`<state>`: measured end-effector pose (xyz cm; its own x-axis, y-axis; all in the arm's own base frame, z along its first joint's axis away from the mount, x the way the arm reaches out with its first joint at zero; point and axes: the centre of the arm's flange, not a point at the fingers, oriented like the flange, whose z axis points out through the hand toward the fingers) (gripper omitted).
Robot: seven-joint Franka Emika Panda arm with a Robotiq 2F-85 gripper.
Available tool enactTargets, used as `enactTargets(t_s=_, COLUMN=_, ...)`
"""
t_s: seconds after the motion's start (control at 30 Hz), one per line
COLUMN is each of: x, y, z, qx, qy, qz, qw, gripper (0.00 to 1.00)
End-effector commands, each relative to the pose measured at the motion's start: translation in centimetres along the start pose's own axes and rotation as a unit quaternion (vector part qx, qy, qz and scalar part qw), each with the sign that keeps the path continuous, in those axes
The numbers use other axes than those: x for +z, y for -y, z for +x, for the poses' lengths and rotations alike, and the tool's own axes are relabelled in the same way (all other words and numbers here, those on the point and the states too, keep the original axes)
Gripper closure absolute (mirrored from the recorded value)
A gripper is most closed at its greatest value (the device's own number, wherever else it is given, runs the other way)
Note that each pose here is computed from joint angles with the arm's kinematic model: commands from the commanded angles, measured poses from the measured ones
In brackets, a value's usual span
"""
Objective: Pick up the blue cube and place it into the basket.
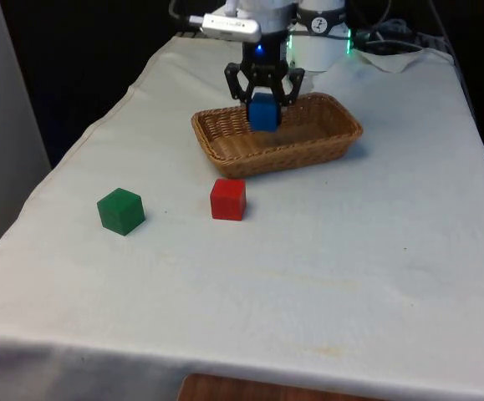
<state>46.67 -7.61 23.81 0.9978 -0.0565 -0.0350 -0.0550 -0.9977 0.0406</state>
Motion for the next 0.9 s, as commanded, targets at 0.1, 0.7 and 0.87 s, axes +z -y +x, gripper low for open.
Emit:
enactTargets(t_s=0.1, x=1.5, y=0.1, z=0.0, qx=0.000, qy=-0.005, qz=0.000, qw=0.99999, gripper=1.00)
enactTargets(t_s=0.7, x=4.9, y=0.0, z=0.2, qx=-0.003, qy=-0.009, qz=-0.007, qw=0.99993, gripper=0.98)
enactTargets(t_s=0.87, x=4.8, y=-0.1, z=0.2, qx=-0.002, qy=-0.008, qz=-0.008, qw=0.99993, gripper=0.58)
